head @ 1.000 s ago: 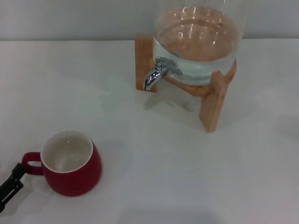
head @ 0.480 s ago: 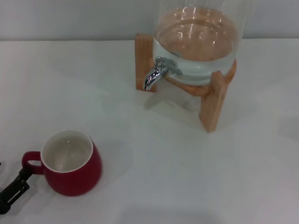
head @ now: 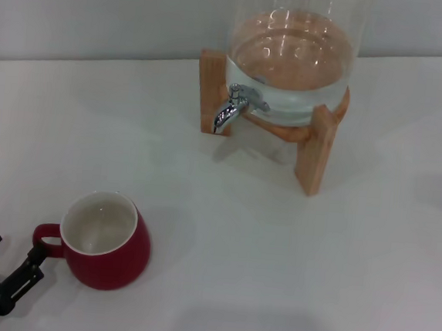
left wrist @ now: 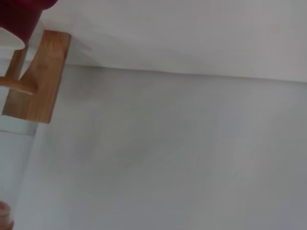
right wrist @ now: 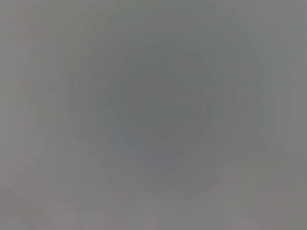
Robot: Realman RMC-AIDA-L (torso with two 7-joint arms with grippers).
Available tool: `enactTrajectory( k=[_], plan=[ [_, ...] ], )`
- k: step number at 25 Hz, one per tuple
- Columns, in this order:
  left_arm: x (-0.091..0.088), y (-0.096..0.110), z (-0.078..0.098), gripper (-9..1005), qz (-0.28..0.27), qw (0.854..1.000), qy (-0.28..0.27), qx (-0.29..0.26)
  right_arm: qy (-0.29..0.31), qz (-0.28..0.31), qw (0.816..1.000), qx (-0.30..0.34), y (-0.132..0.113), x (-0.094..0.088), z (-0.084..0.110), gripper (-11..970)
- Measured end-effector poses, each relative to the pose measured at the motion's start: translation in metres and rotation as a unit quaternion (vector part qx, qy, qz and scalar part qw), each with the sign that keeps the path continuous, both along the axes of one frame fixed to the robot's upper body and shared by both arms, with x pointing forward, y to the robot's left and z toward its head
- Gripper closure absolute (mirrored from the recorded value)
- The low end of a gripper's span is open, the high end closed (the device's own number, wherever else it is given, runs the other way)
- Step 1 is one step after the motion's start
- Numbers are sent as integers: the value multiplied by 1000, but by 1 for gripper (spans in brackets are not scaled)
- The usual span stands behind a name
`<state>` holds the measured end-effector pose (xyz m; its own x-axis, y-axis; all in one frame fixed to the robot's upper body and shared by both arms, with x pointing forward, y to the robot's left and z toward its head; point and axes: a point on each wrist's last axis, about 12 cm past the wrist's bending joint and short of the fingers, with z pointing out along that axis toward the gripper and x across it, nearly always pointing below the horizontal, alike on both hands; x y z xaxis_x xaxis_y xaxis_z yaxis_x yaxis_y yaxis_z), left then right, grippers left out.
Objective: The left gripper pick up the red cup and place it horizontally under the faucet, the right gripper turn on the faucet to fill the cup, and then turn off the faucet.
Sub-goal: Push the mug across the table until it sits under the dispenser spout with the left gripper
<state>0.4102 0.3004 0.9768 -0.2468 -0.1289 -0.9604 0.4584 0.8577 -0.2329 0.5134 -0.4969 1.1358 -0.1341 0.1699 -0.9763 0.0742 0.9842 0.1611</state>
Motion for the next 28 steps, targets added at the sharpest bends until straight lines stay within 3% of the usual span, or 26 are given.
enactTrajectory(
  k=[28],
  plan=[
    [7, 4, 4, 239, 1, 1000, -13, 10, -2, -4, 1000, 3, -1, -2, -1, 237]
  ],
)
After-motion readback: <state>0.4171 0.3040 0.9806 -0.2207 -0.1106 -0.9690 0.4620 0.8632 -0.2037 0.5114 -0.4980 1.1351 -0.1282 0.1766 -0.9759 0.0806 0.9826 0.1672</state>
